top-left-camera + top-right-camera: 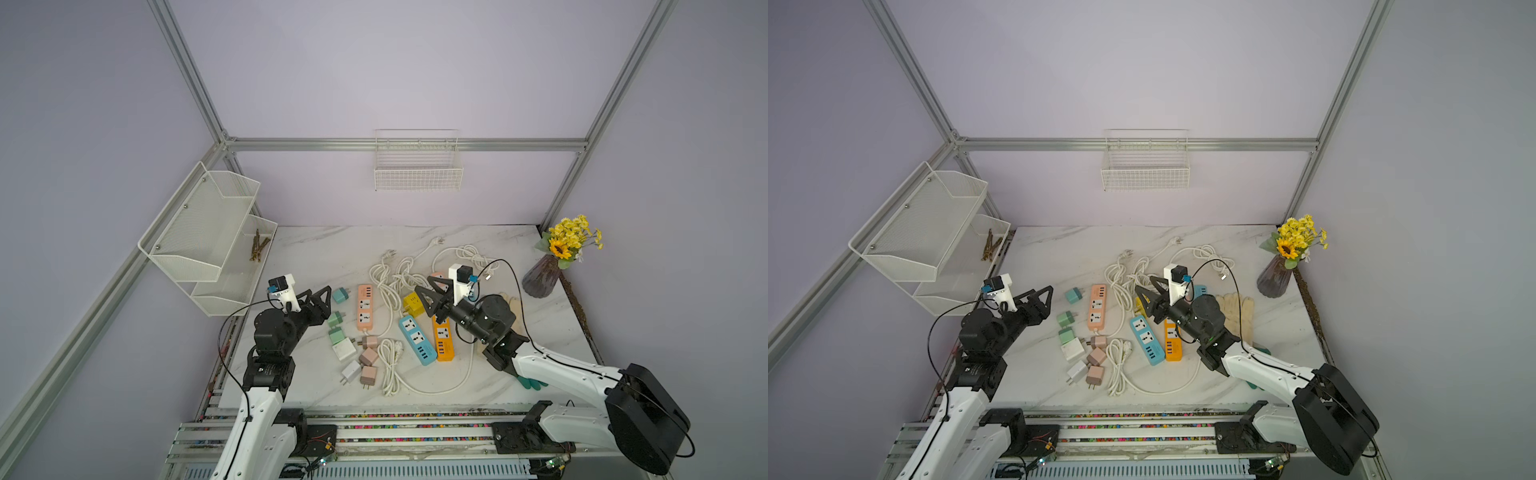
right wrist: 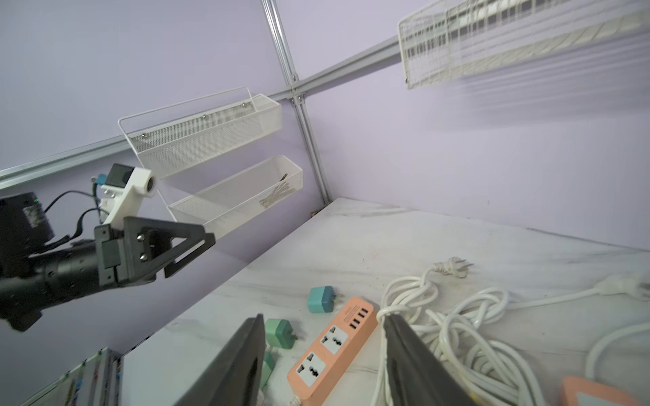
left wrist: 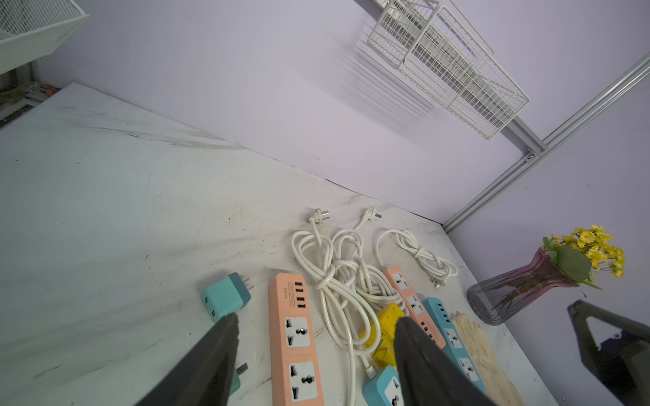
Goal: Pull the plug off the socket
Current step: Place the plug at the center of the board, then reset both arms
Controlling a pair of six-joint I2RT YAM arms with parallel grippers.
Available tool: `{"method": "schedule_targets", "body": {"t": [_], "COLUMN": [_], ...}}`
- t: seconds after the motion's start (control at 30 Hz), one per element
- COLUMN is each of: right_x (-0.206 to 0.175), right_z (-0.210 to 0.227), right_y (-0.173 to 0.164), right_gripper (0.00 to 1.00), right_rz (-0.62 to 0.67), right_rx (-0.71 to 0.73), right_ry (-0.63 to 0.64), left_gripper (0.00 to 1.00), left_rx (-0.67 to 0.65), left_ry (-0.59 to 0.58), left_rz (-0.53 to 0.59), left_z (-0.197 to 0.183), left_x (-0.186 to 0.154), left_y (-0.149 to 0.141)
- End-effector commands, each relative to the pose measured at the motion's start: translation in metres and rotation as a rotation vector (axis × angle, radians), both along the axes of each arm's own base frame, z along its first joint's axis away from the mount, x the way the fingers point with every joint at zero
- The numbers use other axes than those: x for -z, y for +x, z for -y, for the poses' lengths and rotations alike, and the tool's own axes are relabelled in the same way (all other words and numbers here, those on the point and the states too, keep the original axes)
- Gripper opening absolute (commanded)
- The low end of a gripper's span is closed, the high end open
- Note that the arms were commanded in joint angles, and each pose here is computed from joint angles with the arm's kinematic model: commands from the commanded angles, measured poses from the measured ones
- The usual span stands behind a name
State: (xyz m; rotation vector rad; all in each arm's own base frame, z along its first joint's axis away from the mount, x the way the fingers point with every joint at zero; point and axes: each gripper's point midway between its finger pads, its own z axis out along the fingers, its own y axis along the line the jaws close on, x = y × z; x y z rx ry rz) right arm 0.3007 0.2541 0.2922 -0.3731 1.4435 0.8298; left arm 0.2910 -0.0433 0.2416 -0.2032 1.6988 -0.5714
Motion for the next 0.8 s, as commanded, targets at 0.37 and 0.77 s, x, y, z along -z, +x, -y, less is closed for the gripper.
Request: {"method": "schedule_targets", "body": {"t": [0.37, 0.77], "right_x": [-0.001, 0.063], "right_z": [0.216, 0.265], "right_y": [-0.018, 0.007], "right_gripper": [0.99, 0.99], "right_rz": [-0.021, -0.108], "right_rx": [0.822, 0.943], "right_ry": [-0.036, -0.167], "left_gripper": [1.00, 1.00], "left_rx": [-0.214, -0.217], "left_ry": [0.079, 0.118], "left_rz": [0.125, 0.059], "left_z": [-0.037, -0.038], "left_x": [0.013, 0.024], "left_y": [-0.020, -0.014]}}
